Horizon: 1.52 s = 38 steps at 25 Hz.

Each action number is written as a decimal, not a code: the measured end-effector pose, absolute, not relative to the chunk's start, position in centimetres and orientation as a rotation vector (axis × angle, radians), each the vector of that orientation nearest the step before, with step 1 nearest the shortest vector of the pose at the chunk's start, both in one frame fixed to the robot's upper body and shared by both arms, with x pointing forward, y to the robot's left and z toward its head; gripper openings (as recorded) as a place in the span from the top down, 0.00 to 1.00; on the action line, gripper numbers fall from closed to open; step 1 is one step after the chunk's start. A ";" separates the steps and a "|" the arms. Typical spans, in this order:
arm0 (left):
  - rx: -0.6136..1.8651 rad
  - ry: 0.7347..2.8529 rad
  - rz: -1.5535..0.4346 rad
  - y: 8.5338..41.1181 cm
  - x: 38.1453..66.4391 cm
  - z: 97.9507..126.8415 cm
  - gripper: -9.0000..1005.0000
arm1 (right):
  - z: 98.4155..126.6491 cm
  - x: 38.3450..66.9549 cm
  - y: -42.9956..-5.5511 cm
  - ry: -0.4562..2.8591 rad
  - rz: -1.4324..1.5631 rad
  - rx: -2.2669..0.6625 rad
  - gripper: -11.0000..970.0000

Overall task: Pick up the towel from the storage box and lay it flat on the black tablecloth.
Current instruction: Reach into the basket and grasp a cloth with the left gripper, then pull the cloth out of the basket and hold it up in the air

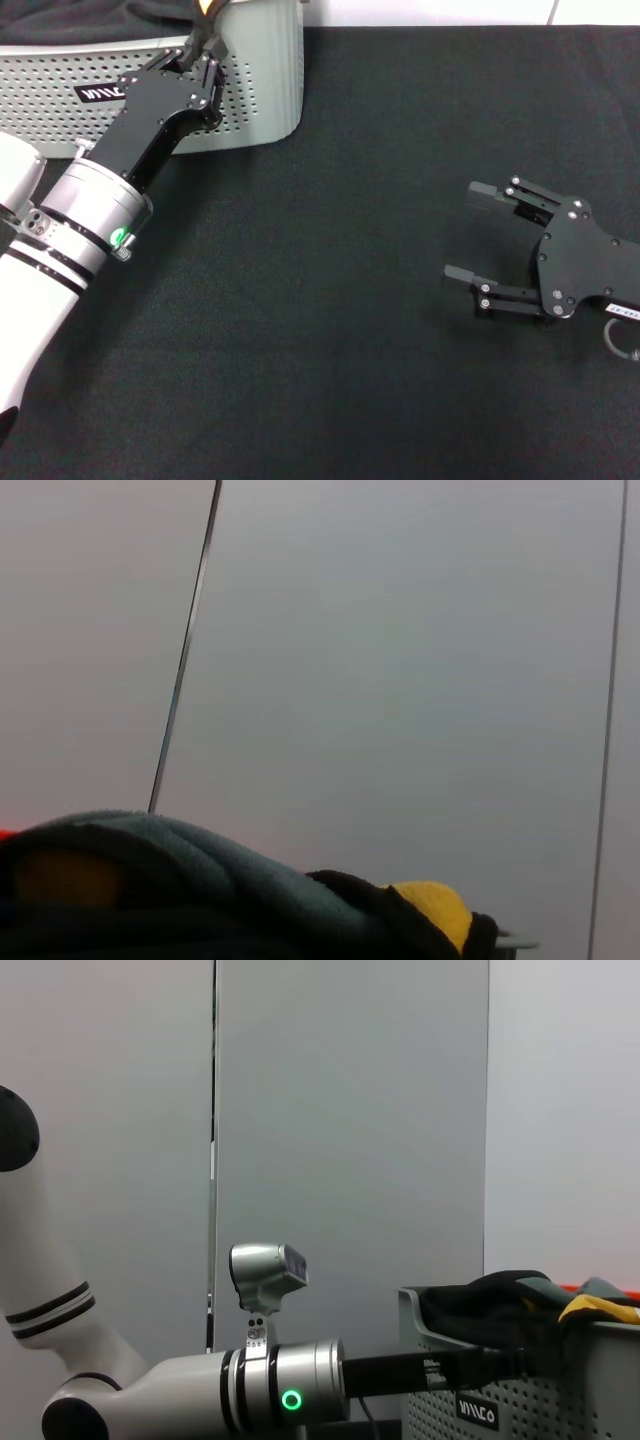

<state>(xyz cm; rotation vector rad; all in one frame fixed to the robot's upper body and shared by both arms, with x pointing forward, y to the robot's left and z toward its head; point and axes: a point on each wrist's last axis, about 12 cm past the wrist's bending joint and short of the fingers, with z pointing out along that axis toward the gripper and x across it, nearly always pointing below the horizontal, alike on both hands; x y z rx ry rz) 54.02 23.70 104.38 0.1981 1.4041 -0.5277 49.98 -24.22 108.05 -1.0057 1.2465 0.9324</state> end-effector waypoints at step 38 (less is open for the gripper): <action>0.123 1.049 -1.327 30.2 49.4 111.2 0.98 | 108.2 50.0 -23.9 1.220 0.923 -1.020 0.14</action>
